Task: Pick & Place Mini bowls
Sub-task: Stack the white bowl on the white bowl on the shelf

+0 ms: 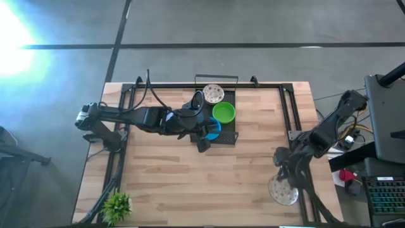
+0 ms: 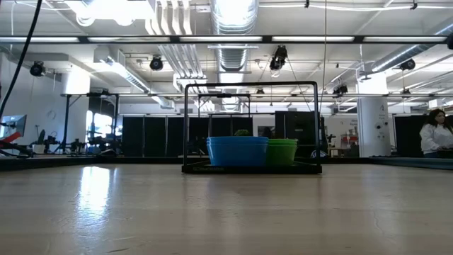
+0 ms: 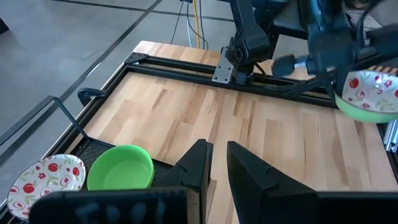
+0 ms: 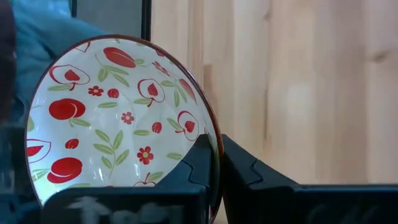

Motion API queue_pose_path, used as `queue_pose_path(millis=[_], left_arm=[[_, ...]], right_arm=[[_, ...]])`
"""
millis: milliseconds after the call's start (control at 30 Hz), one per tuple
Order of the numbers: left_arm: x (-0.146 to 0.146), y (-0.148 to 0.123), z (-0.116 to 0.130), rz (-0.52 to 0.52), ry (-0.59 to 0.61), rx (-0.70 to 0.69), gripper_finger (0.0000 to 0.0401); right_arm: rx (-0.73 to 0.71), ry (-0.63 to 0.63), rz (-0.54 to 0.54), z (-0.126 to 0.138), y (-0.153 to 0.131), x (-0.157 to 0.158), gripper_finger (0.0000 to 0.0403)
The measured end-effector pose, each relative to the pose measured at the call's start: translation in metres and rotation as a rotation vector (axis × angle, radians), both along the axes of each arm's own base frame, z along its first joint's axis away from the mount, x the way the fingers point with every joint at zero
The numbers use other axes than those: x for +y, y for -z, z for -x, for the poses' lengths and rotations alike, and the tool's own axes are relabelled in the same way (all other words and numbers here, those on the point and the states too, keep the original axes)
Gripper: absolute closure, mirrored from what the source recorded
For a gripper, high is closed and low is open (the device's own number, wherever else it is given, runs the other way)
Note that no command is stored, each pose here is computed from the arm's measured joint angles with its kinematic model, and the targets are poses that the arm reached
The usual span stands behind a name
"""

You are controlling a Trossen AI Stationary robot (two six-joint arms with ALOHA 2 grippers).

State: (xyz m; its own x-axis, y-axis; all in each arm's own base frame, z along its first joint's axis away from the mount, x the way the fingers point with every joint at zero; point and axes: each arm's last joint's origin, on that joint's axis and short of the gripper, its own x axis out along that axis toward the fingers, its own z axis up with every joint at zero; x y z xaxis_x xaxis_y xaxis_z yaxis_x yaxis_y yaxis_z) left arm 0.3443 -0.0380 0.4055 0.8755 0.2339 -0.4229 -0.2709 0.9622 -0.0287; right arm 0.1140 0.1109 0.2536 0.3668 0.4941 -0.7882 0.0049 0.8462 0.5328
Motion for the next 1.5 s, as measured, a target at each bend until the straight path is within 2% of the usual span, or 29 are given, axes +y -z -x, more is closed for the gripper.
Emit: queue_pose_path(millis=[267, 600, 733, 933, 1000, 1167, 1367, 1500], left_arm=[[0.0, 0.0, 0.0, -0.001, 0.0, 0.0, 0.0348], [0.0, 0.0, 0.0, 0.0, 0.0, -0.001, 0.0348], [0.0, 0.0, 0.0, 0.0, 0.001, -0.001, 0.0348], [0.0, -0.005, 0.001, -0.003, 0.003, -0.015, 0.0348], [0.0, -0.008, 0.003, -0.016, 0.009, -0.022, 0.0348], [0.001, -0.017, 0.011, -0.019, 0.013, -0.047, 0.0348], [0.003, -0.028, 0.022, -0.028, 0.018, -0.076, 0.0348], [0.004, -0.033, 0.027, -0.03, 0.019, -0.091, 0.0348]], right_arm=[[-0.062, 0.138, -0.014, -0.008, -0.044, -0.027, 0.0392], [-0.091, 0.445, 0.003, -0.021, -0.081, -0.073, 0.0392], [-0.106, 0.578, 0.033, -0.031, -0.096, -0.095, 0.0392], [-0.109, 0.681, 0.155, -0.051, -0.114, -0.135, 0.0392], [-0.103, 0.714, 0.178, -0.061, -0.117, -0.152, 0.0392], [-0.071, 0.7, 0.167, -0.085, -0.115, -0.198, 0.0392], [0.004, 0.726, 0.167, -0.114, -0.1, -0.252, 0.0392], [0.032, 0.807, 0.151, -0.137, -0.085, -0.291, 0.0392]])
